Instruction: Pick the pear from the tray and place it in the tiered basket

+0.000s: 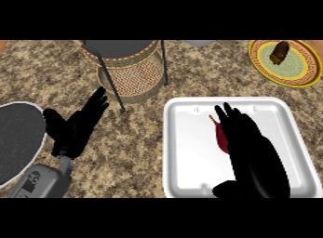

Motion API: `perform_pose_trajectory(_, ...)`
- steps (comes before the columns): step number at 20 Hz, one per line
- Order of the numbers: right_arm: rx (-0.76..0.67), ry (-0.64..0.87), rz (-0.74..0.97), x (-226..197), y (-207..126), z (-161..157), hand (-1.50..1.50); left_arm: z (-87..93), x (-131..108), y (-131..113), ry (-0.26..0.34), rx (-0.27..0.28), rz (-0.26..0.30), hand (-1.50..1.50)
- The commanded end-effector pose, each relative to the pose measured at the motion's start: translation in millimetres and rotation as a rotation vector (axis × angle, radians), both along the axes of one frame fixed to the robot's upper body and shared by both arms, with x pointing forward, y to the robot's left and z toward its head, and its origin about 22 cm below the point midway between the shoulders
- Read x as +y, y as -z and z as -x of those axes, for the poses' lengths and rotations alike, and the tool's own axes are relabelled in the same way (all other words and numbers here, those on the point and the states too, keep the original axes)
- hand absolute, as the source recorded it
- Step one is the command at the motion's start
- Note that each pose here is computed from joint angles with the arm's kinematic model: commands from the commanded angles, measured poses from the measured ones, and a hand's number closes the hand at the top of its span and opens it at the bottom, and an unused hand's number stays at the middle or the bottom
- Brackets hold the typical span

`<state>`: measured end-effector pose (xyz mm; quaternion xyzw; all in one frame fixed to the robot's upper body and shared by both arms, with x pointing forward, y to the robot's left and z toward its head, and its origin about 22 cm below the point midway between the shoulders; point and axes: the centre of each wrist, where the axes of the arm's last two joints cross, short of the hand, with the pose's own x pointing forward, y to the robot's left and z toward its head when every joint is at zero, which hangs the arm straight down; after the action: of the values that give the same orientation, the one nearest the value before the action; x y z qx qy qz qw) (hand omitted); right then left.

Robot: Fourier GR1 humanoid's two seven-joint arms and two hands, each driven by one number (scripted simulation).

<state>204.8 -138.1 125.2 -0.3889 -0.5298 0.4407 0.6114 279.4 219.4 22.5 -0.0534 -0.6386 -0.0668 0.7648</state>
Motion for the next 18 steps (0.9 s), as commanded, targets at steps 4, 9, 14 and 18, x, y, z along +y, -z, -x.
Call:
perform_pose_trajectory(4,0.108,0.051,0.029,5,25,1,-1.5,-12.7,-2,-10,0.011,-0.002,-0.001,0.0)
perform_pose_trajectory(9,0.108,0.093,0.081,8,42,-3,-1.5,2.2,6,4,-0.009,0.005,0.0,0.0)
perform_pose_trajectory(14,0.059,0.127,0.104,5,41,0,-1.5,-8.7,21,-3,-0.005,-0.003,0.006,0.0)
perform_pose_trajectory(18,0.037,0.142,0.082,-13,36,-20,-1.5,0.3,1,-7,-0.017,-0.004,-0.009,0.0)
